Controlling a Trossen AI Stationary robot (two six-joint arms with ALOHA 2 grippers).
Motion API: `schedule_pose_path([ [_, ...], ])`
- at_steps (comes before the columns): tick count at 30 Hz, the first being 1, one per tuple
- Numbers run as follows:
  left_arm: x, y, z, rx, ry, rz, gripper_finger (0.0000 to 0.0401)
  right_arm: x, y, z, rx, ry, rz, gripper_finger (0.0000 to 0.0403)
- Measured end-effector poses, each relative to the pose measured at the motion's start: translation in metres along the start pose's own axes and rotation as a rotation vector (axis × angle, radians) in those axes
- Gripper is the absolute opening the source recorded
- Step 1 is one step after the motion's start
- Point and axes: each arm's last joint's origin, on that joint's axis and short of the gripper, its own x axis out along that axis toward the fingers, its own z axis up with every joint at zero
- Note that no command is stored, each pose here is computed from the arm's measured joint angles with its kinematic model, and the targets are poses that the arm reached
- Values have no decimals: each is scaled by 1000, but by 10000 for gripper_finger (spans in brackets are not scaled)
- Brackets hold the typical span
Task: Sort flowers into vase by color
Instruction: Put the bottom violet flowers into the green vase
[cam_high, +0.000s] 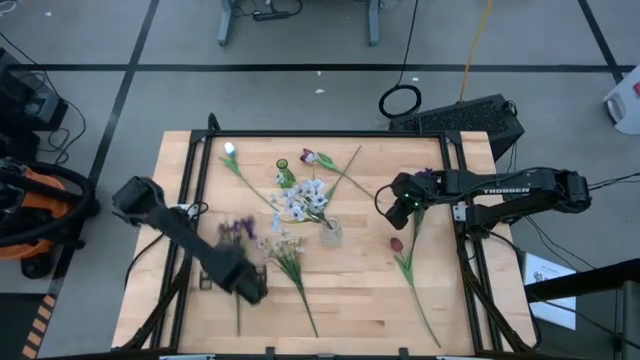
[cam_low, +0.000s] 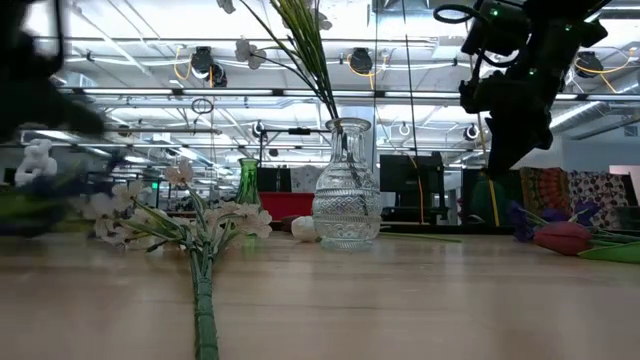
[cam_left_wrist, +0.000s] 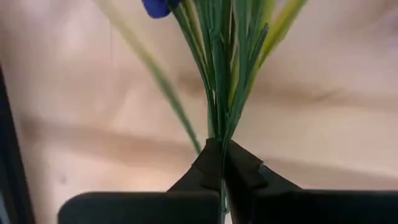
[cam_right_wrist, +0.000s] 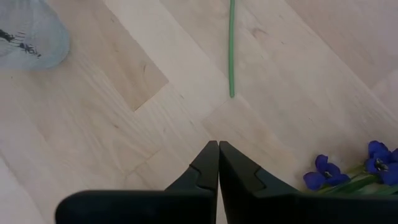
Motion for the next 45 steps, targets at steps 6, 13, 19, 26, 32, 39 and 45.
schedule_pose_path([
  [6,-54,32,60,-51,-267,-21,3,0,0,0,51,-4,2,4],
  [13,-108,40,133,64,-600,-410,1,0,3,6,153,-59,26,4],
  [19,-124,38,203,154,-759,-301,1,-1,7,18,273,-166,106,4],
  [26,-162,13,269,419,-970,-587,0,-2,7,22,332,-220,92,4],
  [32,-179,26,320,478,-1114,-730,0,-2,6,22,475,-217,105,4],
  [39,-176,40,354,708,-1057,-977,0,-2,7,21,565,-210,119,4],
  [45,-165,35,352,827,-957,-985,0,-3,10,20,595,-204,130,4],
])
